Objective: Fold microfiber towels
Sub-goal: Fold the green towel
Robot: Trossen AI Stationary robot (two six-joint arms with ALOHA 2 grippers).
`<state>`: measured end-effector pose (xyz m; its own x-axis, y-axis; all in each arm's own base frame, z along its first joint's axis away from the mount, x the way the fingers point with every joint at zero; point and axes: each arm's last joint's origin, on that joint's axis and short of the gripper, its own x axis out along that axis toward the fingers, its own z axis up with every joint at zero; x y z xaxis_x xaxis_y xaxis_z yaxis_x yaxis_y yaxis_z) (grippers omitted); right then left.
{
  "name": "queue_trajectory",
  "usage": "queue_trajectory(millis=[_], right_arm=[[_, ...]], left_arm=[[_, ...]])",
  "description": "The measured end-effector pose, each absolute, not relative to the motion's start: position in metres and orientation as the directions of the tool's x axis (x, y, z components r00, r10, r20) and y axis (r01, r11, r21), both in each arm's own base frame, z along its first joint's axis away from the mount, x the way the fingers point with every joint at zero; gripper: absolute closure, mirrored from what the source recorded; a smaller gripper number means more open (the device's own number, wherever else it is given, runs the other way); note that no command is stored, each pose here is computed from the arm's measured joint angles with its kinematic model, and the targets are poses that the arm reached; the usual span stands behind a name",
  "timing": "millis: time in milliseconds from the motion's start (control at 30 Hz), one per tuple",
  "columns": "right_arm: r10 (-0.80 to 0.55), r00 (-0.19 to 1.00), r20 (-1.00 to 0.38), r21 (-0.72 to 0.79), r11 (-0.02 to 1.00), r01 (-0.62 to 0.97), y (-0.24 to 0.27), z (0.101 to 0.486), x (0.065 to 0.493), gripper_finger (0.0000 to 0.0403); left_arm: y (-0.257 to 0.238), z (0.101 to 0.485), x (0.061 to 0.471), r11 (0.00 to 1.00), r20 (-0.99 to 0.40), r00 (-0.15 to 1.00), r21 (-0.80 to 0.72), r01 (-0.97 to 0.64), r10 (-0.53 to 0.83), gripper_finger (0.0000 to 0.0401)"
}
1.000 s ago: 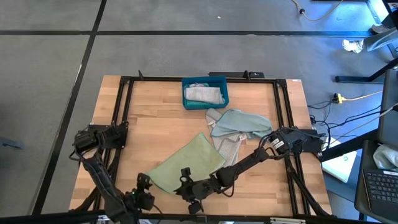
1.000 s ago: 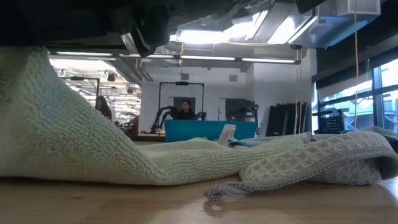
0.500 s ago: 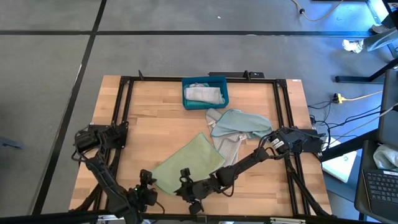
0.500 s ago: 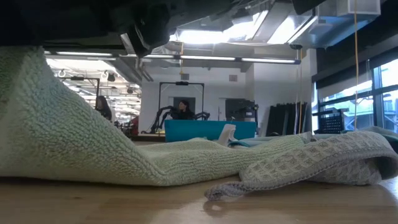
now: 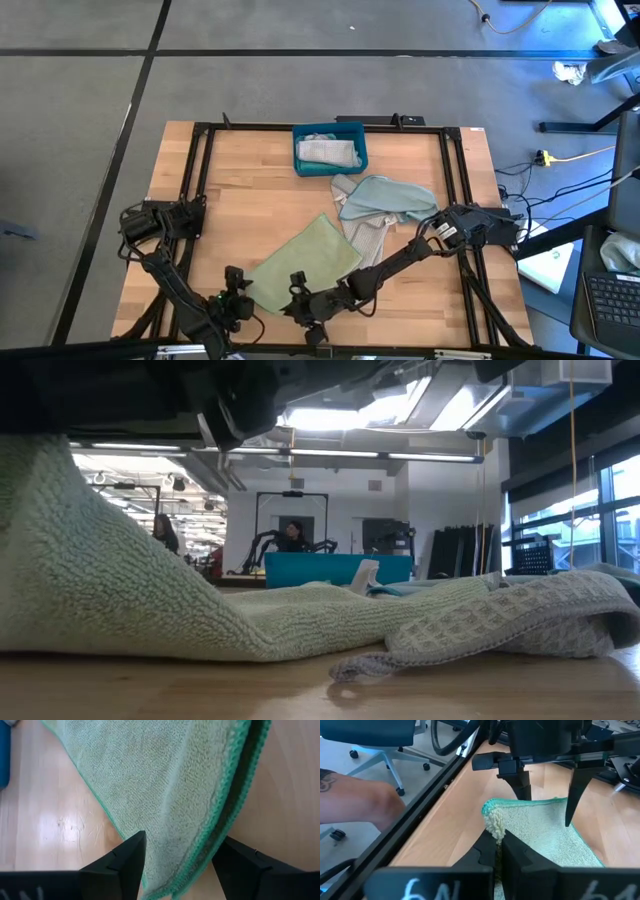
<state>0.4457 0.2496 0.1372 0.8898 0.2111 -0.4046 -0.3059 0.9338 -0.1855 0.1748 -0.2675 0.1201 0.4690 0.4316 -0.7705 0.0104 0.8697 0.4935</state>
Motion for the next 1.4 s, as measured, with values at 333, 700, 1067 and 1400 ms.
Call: queue_trajectory(millis=[333, 700, 1067, 1400], right_arm=[[0.112, 0.884, -0.453, -0.239, 0.941, -0.241, 0.244, 0.152, 0.44, 0.0394], [0.052, 0.855, -0.516, -0.226, 0.954, -0.195, 0.243, 0.157, 0.431, 0.0394], [-0.238, 0.748, -0.62, -0.382, 0.924, -0.023, 0.241, 0.187, 0.388, 0.0394], [-0.428, 0.57, -0.702, -0.461, 0.882, 0.095, 0.224, 0.179, 0.363, 0.0394]], left_arm=[[-0.272, 0.128, 0.174, 0.854, -0.789, 0.428, 0.516, 0.072, 0.44, 0.0363], [-0.255, 0.169, 0.193, 0.691, -0.653, 0.401, 0.72, 0.065, 0.643, 0.04], [-0.212, 0.172, 0.245, 0.552, -0.536, 0.402, 0.829, 0.085, 0.743, 0.0401], [-0.163, 0.17, 0.301, 0.491, -0.462, 0.4, 0.87, 0.032, 0.792, 0.0401]])
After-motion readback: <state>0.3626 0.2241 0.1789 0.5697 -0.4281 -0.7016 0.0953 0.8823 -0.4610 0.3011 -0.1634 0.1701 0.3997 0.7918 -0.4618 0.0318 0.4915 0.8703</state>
